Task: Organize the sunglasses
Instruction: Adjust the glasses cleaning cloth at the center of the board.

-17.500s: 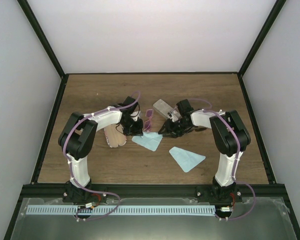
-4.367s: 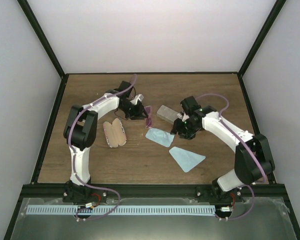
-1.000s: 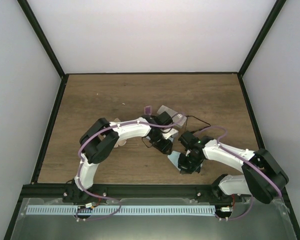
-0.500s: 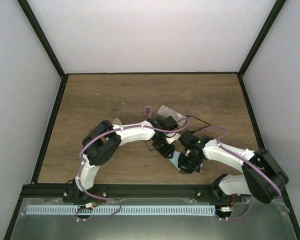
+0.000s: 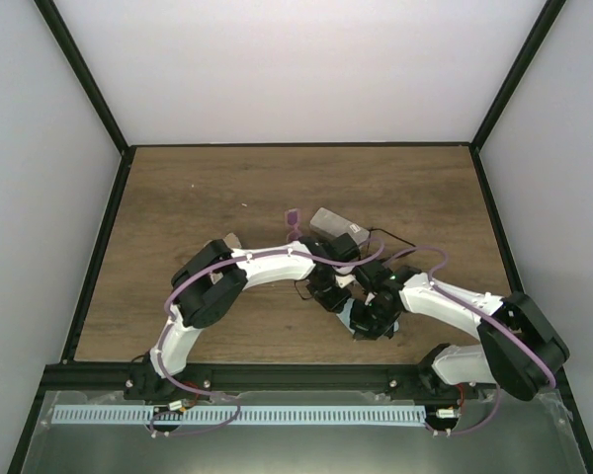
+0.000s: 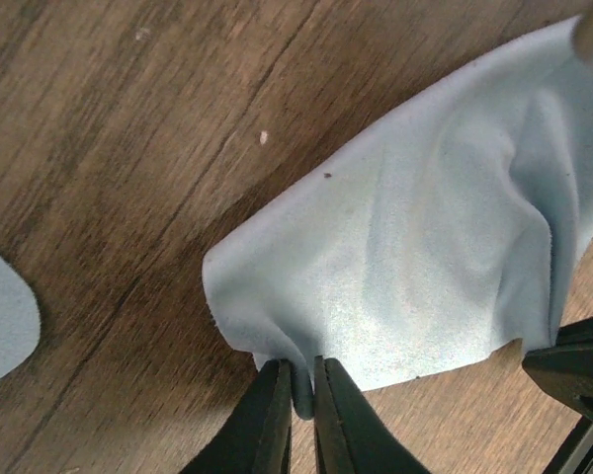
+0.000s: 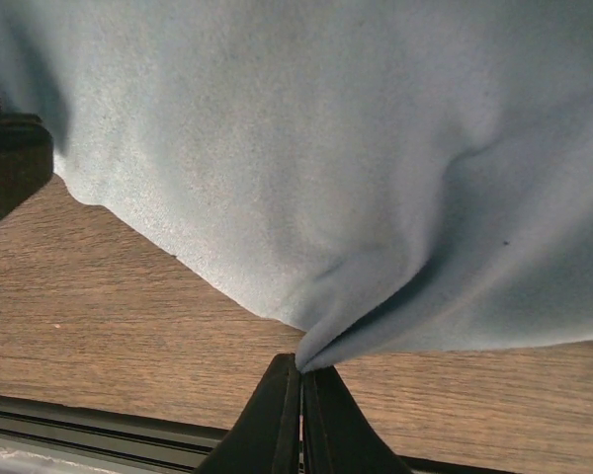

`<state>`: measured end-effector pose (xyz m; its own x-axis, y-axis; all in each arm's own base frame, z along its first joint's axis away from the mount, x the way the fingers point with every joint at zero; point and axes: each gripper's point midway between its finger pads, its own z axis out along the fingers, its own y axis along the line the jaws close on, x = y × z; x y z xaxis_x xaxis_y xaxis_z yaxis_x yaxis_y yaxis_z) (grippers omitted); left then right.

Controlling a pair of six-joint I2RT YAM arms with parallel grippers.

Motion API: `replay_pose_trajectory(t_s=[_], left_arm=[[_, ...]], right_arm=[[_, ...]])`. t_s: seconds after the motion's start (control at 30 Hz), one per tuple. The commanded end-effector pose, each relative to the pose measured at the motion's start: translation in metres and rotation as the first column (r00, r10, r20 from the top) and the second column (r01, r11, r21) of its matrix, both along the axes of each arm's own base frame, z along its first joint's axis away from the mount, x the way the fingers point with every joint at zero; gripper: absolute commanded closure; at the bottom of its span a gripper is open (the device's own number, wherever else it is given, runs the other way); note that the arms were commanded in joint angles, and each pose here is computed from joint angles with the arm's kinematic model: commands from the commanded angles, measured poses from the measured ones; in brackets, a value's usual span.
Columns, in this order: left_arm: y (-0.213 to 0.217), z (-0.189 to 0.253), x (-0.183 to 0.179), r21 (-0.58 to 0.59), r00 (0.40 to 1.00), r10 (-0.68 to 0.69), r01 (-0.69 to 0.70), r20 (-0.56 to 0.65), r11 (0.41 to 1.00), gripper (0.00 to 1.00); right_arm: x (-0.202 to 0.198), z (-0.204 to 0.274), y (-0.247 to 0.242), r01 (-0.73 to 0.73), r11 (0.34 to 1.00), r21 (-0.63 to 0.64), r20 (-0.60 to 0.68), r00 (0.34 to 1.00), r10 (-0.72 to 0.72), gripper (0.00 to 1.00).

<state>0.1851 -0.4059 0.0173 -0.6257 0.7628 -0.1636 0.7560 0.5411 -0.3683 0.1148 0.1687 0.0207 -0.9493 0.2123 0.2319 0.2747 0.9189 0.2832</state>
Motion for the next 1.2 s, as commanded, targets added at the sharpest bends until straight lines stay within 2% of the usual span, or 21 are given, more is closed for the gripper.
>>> replay_pose_trajectory(t_s=[0.0, 0.27, 0.6, 0.97, 1.17], left_arm=[[0.019, -0.022, 0.004, 0.097, 1.000, 0.009, -0.011, 0.013, 0.995, 0.93], [0.019, -0.003, 0.018, 0.068, 0.997, 0.037, -0.041, 0.063, 0.997, 0.96], [0.007, 0.077, 0.052, -0.078, 0.983, 0.155, -0.148, 0.096, 0.986, 0.96], [0.027, 0.116, 0.075, -0.079, 0.962, 0.254, -0.247, 0.104, 0.966, 0.96], [0.038, 0.133, 0.069, -0.065, 0.948, 0.309, -0.304, 0.081, 0.950, 0.96]], right_arm=[[0.009, 0.009, 0.004, 0.021, 1.000, 0.013, 0.024, 0.999, -0.021, 0.99], [0.017, 0.021, 0.005, 0.025, 1.000, 0.012, 0.061, 0.998, -0.025, 0.99], [0.044, 0.072, 0.028, -0.035, 0.995, 0.095, 0.161, 0.987, 0.020, 0.99], [0.075, 0.103, 0.041, -0.120, 0.984, 0.132, 0.262, 0.962, 0.082, 0.99], [0.081, 0.121, 0.037, -0.161, 0.975, 0.150, 0.290, 0.951, 0.112, 0.99]])
